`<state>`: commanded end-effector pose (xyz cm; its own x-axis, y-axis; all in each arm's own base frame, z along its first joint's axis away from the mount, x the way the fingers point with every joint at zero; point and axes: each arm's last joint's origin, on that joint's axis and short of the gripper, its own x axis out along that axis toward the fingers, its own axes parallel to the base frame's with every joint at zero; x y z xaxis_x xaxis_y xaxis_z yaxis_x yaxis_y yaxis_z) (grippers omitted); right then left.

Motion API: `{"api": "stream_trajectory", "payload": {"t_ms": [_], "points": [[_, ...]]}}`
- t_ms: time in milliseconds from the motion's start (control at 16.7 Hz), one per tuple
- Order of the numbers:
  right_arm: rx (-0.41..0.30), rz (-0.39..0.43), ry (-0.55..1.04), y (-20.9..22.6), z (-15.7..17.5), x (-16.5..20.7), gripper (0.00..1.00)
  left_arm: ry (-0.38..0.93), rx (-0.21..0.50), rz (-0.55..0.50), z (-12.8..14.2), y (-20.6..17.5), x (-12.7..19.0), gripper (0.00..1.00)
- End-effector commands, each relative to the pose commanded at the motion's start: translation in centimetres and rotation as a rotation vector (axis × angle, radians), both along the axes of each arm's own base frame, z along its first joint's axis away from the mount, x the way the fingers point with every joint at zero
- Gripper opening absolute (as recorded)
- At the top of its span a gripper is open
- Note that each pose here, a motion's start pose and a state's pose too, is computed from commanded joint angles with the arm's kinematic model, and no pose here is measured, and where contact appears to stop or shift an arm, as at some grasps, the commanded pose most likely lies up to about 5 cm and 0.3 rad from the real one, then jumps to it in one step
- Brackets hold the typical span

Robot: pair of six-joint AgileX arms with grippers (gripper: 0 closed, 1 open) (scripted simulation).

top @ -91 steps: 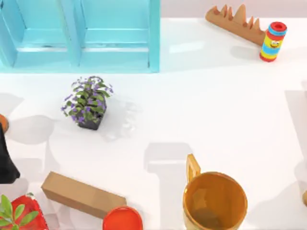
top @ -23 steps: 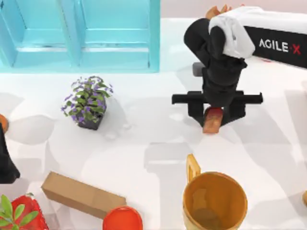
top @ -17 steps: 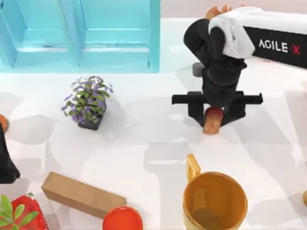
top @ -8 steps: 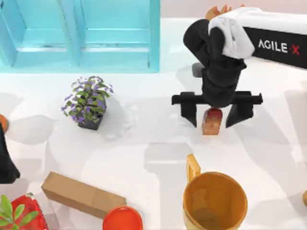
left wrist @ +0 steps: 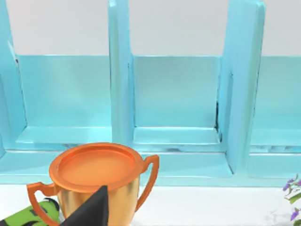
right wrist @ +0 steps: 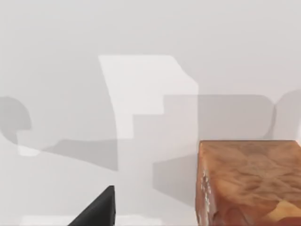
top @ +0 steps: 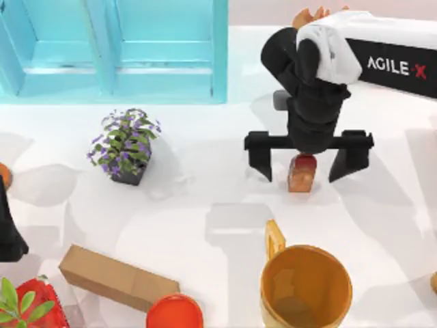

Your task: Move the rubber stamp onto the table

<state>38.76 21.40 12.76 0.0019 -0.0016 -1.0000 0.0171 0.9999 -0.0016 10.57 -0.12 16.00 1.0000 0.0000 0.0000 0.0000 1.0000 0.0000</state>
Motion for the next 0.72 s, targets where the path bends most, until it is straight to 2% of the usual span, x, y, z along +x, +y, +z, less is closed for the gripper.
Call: {"api": "stream_trajectory", "payload": {"t_ms": [300, 720], "points": [[0.004, -0.002, -0.005, 0.2, 1.6, 0.5, 1.0, 0.0, 0.0, 0.0, 0.0, 0.0, 0.0, 1.0], [0.002, -0.004, -0.002, 0.5, 9.2, 1.1, 1.0, 0.0, 0.0, 0.0, 0.0, 0.0, 0.0, 1.0]]}}
